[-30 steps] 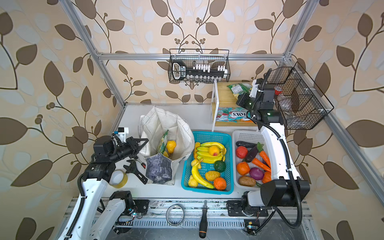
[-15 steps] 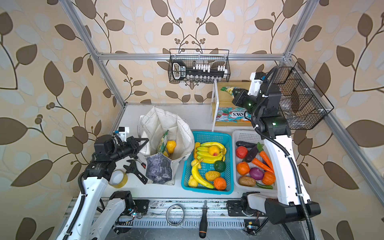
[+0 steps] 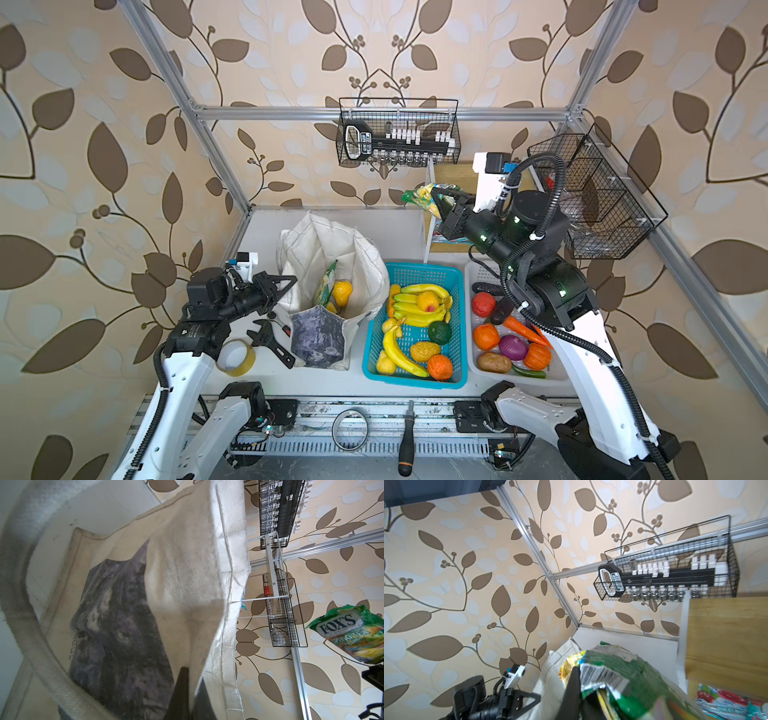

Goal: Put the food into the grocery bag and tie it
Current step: 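Lift the green candy bag off the shelf and carry it toward the tote bag, then lower the candy bag into the tote bag and open the right gripper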

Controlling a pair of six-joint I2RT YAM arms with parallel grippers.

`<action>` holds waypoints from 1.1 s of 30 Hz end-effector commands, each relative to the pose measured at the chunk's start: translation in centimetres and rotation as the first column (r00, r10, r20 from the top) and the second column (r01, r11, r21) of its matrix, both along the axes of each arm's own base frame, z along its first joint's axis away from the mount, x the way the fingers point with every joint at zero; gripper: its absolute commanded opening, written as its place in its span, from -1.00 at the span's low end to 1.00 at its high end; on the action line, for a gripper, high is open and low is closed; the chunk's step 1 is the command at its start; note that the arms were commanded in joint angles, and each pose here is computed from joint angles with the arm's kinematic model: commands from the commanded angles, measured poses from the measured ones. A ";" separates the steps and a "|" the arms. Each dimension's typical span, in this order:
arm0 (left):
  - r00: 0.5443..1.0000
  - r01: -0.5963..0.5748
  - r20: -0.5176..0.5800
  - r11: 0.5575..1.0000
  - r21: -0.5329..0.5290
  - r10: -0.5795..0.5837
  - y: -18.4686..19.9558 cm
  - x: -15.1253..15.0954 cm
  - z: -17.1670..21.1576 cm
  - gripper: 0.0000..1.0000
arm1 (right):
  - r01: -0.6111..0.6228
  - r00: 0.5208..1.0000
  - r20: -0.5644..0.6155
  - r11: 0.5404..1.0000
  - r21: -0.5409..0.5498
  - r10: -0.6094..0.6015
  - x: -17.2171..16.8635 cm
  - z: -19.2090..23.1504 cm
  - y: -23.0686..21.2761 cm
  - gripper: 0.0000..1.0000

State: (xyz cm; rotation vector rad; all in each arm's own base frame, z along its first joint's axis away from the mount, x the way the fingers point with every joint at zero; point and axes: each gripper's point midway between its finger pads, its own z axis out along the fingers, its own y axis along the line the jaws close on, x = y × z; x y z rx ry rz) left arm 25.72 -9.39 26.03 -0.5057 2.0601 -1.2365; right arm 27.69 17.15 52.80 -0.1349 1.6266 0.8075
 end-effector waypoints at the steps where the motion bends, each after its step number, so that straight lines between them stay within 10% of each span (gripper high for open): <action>1: 0.996 0.010 0.090 1.000 0.008 -0.011 0.0 0.3 2.8 -1.00 | -0.032 0.999 0.020 0.999 -0.027 0.033 -0.8 -0.3 1.7 -1.00; 16: 0.996 0.003 0.085 0.997 0.078 -0.010 0.4 0.4 3.3 -1.00 | -0.289 0.952 -0.139 0.950 -0.120 0.272 -2.8 -11.3 17.3 -1.00; 33: 0.995 0.052 0.083 0.994 0.094 -0.060 -0.1 -0.1 3.7 -1.00 | -0.296 0.933 -0.299 0.902 -0.313 0.202 3.2 -23.1 23.6 -1.00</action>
